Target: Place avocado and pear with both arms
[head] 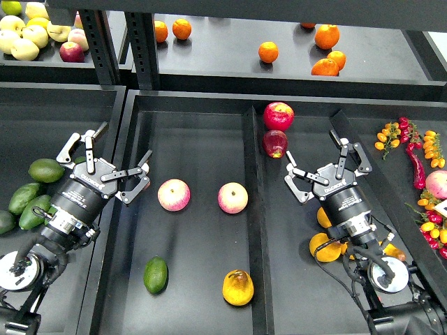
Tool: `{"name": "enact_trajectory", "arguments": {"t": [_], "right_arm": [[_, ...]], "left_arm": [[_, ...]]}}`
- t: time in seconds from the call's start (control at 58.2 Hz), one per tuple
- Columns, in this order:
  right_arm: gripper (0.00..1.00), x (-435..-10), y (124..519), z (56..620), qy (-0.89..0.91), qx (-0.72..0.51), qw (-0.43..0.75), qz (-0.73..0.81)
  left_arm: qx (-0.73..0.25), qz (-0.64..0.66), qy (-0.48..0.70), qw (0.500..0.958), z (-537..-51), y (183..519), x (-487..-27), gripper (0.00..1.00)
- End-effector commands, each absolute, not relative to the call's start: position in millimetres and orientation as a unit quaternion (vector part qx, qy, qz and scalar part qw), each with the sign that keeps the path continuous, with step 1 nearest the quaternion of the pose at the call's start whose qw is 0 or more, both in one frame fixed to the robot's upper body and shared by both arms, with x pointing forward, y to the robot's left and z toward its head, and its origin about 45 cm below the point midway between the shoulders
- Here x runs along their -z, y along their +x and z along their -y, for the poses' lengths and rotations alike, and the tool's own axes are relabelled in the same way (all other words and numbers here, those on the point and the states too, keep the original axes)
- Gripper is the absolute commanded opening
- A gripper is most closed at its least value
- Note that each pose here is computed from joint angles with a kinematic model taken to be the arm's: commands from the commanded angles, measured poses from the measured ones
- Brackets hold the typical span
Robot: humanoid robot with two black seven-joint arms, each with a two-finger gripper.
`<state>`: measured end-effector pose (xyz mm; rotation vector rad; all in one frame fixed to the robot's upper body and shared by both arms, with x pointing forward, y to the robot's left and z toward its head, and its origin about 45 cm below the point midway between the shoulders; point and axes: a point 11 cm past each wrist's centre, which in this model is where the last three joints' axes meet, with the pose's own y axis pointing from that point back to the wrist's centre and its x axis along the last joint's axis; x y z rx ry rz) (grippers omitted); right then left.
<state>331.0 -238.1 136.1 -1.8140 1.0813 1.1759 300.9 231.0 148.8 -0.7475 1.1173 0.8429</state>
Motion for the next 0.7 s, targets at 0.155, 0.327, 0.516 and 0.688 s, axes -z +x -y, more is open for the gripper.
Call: {"name": "enact_trajectory", "arguments": {"t": [0.155, 0.327, 0.516, 0.688], "right_arm": [[0.99, -137, 331, 238, -0.701, -0.454, 0.356, -0.418], [0.99, -137, 332, 239, -0.701, -0.453, 0.357, -0.42], [0.99, -137, 333, 241, -0.699, -0.452, 0.359, -0.422], [0.99, -139, 334, 243, -0.699, -0.45, 0.362, -0.423]], "left_arm": [[-0.364, -0.515, -0.311, 0.711, -227, 297, -145, 1.0], [-0.331, -0.523, -0.278, 0.734, -209, 303, -150, 0.99], [-0.3, -0.486, -0.123, 0.811, -203, 321, -159, 0.99], [-0.285, -0.456, 0.054, 0.842, -220, 311, -144, 0.99]]}}
